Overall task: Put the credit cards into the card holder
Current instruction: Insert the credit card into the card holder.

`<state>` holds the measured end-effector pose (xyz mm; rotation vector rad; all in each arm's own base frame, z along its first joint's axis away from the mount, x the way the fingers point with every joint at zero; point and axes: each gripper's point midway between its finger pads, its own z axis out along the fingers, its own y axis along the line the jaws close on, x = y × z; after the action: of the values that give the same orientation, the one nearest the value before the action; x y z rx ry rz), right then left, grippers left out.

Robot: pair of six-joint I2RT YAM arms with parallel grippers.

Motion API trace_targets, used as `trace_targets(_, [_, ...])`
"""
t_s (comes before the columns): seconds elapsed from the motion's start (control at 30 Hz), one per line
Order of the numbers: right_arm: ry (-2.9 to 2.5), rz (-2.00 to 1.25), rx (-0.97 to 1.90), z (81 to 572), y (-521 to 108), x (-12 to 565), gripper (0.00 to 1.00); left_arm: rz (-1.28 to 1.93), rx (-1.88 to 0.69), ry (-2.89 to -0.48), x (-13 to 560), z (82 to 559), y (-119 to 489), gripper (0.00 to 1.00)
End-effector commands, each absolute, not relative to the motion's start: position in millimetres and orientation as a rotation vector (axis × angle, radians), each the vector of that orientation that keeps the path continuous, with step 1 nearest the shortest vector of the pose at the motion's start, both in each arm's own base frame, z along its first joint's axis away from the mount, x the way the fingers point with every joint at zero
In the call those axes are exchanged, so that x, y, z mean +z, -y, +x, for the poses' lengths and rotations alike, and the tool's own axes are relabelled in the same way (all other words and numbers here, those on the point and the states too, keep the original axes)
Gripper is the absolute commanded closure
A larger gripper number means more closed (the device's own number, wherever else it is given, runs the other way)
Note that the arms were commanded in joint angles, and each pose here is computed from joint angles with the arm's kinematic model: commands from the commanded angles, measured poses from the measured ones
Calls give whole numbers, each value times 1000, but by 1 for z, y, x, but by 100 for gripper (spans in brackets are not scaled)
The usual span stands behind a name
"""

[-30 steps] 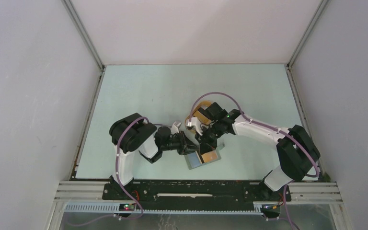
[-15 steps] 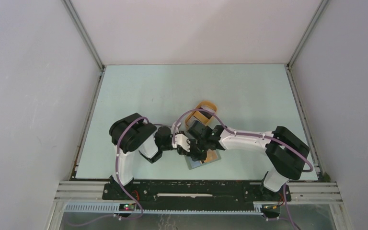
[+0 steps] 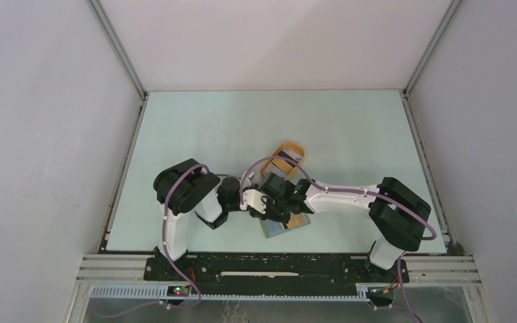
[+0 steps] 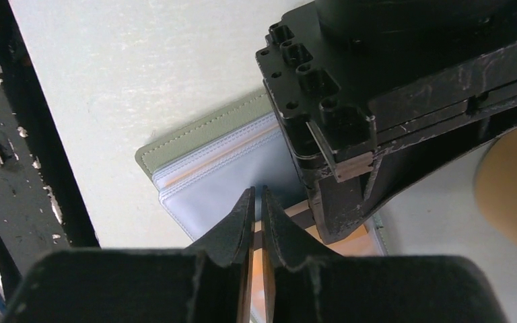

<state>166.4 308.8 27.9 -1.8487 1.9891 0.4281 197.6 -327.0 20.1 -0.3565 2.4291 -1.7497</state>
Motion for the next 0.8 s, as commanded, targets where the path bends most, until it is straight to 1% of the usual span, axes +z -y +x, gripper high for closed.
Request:
trace_targets(0.0, [-1972,-1859,316,177,-300,29,86,-459,-1632,-2605,-15,182,317,79])
trace_targets(0.53, [-2020,-1809,214,189,-269,29,86,-451,-1614,-2624,-17,180,317,71])
trace_targets(0.77, [-2062,-1771,186,198,-255,28,86,-453,-1608,-2631,-19,179,317,70])
